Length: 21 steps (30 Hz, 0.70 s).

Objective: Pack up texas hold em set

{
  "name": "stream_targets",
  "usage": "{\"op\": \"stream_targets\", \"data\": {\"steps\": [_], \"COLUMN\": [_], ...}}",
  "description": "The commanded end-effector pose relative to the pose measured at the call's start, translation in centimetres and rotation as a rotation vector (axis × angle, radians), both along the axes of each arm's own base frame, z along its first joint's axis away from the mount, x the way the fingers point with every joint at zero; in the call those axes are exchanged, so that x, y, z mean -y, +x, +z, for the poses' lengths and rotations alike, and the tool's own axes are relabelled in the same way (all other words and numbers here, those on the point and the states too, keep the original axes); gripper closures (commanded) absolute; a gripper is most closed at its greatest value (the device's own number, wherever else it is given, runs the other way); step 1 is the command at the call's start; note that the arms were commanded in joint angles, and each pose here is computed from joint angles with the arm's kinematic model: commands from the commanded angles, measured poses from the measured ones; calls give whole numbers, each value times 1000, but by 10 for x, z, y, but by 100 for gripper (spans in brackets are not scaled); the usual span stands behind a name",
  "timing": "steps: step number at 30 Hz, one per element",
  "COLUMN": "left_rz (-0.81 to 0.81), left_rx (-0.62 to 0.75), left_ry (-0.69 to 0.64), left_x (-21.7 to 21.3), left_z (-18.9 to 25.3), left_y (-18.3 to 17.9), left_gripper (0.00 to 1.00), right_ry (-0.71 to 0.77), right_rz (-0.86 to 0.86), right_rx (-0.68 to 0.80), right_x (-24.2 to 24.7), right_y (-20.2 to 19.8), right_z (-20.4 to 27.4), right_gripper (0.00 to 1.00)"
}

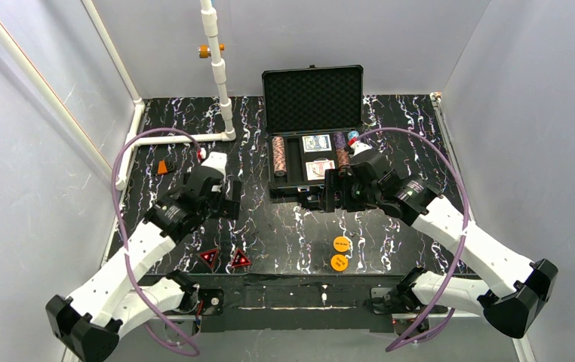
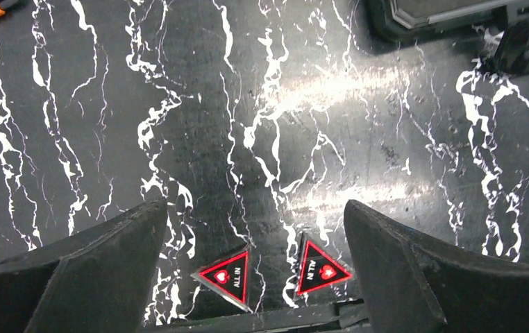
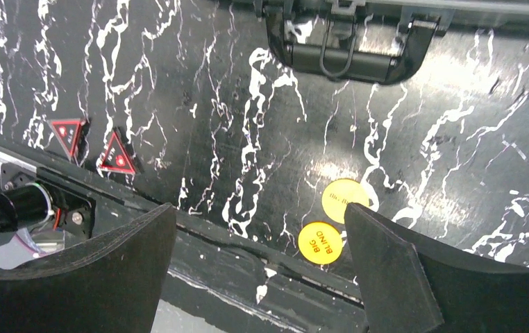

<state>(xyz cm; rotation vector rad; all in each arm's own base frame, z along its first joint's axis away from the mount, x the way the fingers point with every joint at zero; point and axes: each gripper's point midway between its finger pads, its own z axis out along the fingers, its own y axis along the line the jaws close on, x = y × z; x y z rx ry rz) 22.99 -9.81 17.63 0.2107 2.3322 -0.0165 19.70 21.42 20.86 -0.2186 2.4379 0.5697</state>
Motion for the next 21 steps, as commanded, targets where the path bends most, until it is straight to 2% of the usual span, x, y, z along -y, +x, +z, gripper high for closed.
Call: {"op": "stream_targets", "data": {"steps": [1,11,21], "left_rz": [-29,-15,-4], "left_rx": [-1,31,66], "left_ry": [2,16,29], "left_x": [-11,-19,-26], "left_z": [-8,-6,0], "left_y": [-20,-21,-22], "left_gripper": [2,2,2], "right_ry": [14,-70,-151], "right_rz": [14,-70,-182], "right_rx": [-68,-216,-276], "right_x": [-4,17,37], "right_y": [-9,-31,-41], "right_z": [-15,-66,-106], "right_gripper": [2,2,2]}}
